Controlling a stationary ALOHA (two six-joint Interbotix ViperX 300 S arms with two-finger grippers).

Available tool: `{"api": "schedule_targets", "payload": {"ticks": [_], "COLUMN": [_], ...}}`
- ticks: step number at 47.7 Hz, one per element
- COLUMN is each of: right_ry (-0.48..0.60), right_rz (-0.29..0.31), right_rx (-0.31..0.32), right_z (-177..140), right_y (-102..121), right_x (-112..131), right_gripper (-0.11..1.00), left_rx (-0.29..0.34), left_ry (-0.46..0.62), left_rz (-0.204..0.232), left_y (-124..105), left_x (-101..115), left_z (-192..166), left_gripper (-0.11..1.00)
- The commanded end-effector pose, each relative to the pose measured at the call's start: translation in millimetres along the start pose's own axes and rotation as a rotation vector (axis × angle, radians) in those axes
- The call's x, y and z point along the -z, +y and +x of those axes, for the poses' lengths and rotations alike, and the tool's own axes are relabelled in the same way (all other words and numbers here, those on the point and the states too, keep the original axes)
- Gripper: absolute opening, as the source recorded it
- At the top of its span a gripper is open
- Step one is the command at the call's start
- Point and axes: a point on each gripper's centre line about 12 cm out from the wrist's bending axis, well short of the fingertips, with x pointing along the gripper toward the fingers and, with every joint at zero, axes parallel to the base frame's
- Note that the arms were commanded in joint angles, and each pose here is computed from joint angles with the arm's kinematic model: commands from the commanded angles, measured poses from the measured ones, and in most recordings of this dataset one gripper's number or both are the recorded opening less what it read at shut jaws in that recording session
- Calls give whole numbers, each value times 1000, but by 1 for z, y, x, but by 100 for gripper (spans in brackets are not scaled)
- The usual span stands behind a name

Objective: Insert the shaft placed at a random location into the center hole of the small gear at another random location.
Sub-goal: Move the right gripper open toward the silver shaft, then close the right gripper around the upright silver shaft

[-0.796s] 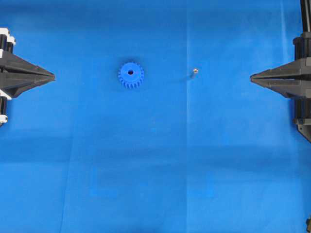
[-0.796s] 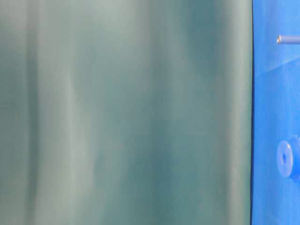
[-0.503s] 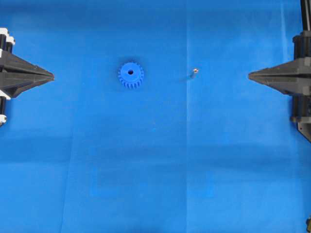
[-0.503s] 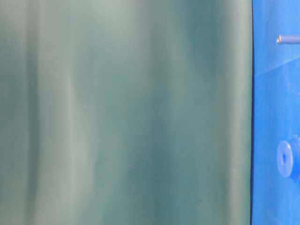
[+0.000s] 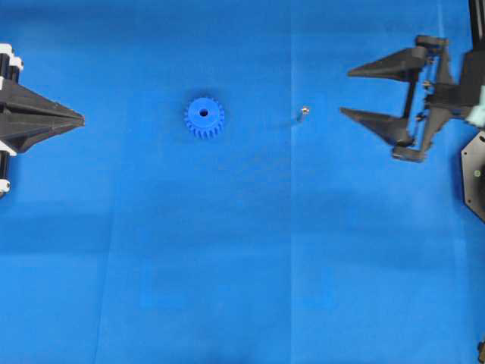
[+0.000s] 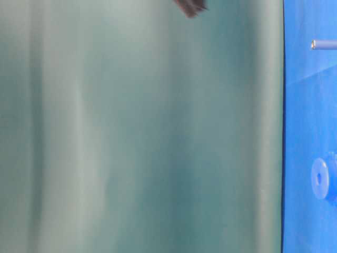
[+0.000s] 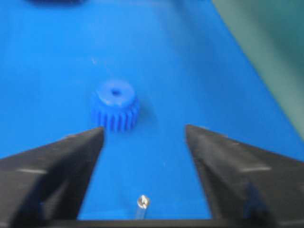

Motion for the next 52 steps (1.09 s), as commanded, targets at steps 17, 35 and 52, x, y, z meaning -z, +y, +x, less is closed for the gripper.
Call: {"api": "schedule_targets", "payload": {"ticks": [17, 35, 52], "right_ry": [119, 175, 167], "right_rz": [58, 125, 126], "right_rx": [81, 80, 81], "right_z": [53, 74, 79], "right_y": [-11, -7, -6], "right_x": [68, 106, 106], "right_gripper": [69, 69, 60], "left_rx": [-1, -8, -21], "left_ry": [-5, 2, 26], "left_rz": [15, 16, 6], "left_y": [0, 2, 4], "left_x": [-1, 4, 10], "left_z": [0, -4, -6], "left_gripper": [0, 0, 0]}}
